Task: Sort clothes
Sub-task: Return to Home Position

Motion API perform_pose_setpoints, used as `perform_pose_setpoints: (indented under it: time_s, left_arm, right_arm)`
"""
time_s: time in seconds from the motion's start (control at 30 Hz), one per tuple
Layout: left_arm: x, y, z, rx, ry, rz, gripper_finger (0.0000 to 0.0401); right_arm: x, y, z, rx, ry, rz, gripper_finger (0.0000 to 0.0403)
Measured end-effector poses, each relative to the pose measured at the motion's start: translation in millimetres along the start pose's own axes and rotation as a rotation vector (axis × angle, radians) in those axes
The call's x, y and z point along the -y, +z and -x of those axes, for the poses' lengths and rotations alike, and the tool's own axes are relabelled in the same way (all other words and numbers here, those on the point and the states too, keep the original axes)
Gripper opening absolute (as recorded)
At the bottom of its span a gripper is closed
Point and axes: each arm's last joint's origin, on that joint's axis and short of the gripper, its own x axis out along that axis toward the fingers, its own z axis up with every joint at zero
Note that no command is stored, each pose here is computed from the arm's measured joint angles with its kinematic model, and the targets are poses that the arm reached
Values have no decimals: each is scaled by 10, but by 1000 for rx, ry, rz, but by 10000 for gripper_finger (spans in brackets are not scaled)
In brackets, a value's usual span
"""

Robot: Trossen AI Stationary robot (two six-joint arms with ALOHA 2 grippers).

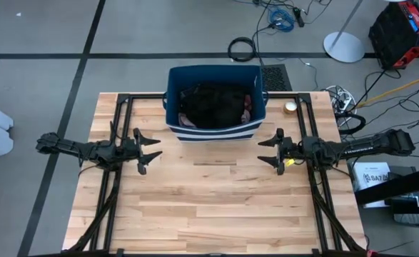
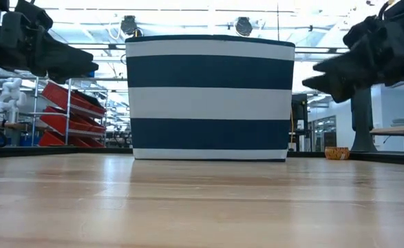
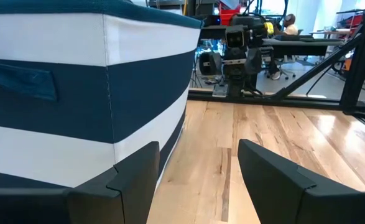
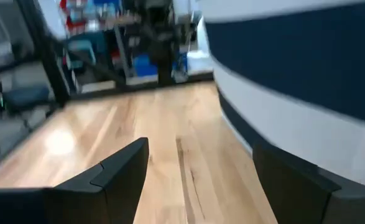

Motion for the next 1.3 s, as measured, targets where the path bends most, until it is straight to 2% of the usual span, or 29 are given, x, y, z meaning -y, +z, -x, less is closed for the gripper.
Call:
perform_pose_setpoints:
  time_s: [0.3, 0.53, 0.6, 0.73, 1.03, 1.2, 1.3]
  left_arm:
    - [0, 0, 0, 0, 0, 0, 228]
    - [0, 0, 0, 0, 0, 0, 228]
    - [0, 0, 0, 0, 0, 0, 228]
    - [0, 0, 0, 0, 0, 0, 228]
    - [0, 0, 0, 0, 0, 0, 228]
    - [0, 0, 0, 0, 0, 0, 228]
    - [0, 0, 0, 0, 0, 0, 228]
  right_arm:
    - [-23, -180, 29, -185, 24, 134, 277]
    - [-10, -238, 71, -252, 33, 222, 277]
    - [-9, -213, 94, -229, 32, 242, 277]
    - [-19, -77, 162, -91, 34, 240, 277]
    - [-24, 116, 339, 134, 48, 144, 277]
    - [-16, 109, 376, 138, 48, 116, 277]
    - [1, 78, 374, 109, 3, 79, 277]
